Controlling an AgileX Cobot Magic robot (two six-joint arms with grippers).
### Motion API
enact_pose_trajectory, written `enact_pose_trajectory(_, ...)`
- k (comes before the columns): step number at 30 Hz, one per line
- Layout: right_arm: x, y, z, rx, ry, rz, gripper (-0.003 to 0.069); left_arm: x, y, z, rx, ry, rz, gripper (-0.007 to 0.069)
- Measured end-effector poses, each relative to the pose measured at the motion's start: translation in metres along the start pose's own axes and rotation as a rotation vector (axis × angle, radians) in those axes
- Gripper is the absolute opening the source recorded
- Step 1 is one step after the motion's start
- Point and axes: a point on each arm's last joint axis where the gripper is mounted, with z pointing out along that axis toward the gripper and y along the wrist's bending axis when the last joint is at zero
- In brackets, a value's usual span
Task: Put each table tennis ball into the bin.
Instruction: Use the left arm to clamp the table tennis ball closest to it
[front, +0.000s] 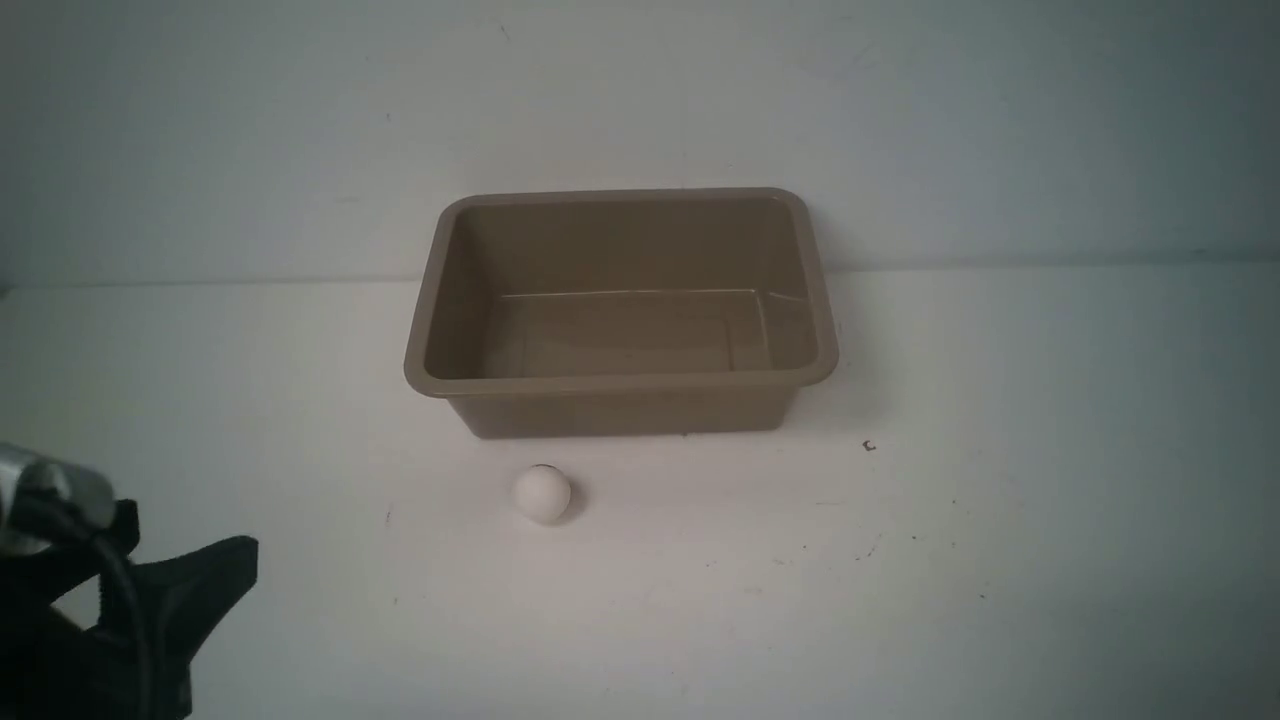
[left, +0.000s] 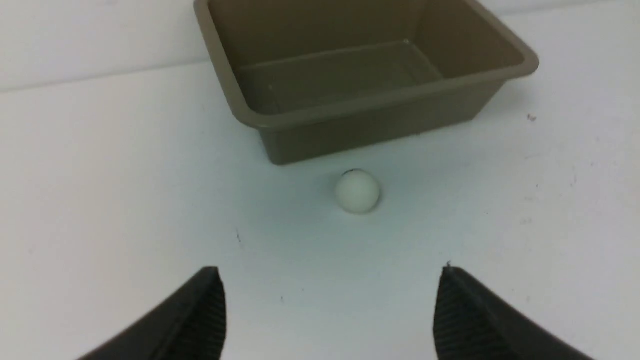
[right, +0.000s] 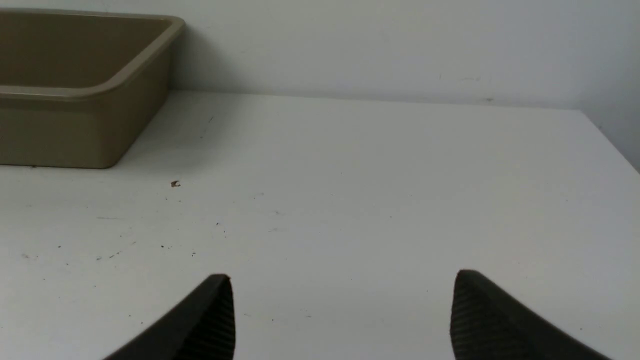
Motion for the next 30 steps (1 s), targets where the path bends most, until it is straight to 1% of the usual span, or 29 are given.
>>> enact_pose_trajectory(2, 0.0, 0.0, 0.0, 0.0, 0.0, 0.0, 0.0525, -0.004, 0.006, 0.018, 0.011, 0.043, 0.008, 0.0503)
enact_pose_trajectory(8, 0.0, 0.0, 0.0, 0.0, 0.0, 0.0, 0.0525, -0.008, 0.014, 0.053, 0.083, 0.102, -0.049, 0.0503)
enact_pose_trajectory(11, 0.0, 0.0, 0.0, 0.0, 0.0, 0.0, 0.0525, -0.013, 0.016, 0.069, 0.131, 0.09, -0.07, 0.0503)
enact_pose_trajectory(13, 0.0, 0.0, 0.0, 0.0, 0.0, 0.0, 0.0525, -0.015, 0.017, 0.075, 0.146, 0.082, -0.084, 0.0503)
enact_pose_trajectory(15, 0.0, 0.0, 0.0, 0.0, 0.0, 0.0, 0.0525, -0.018, 0.018, 0.086, 0.186, 0.074, -0.129, 0.0503)
enact_pose_trajectory(17, 0.0, 0.0, 0.0, 0.0, 0.0, 0.0, 0.0525, -0.02, 0.019, 0.092, 0.204, 0.07, -0.142, 0.0503)
enact_pose_trajectory(21, 0.0, 0.0, 0.0, 0.0, 0.0, 0.0, 0.0525, -0.023, 0.019, 0.105, 0.229, 0.08, -0.11, 0.0503)
enact_pose_trajectory(26, 0.0, 0.0, 0.0, 0.0, 0.0, 0.0, 0.0525, -0.015, 0.015, 0.121, 0.253, 0.141, -0.059, 0.0503)
enact_pose_trajectory(30, 0.0, 0.0, 0.0, 0.0, 0.0, 0.0, 0.0525, 0.0, 0.014, 0.134, 0.247, 0.246, 0.044, 0.0503)
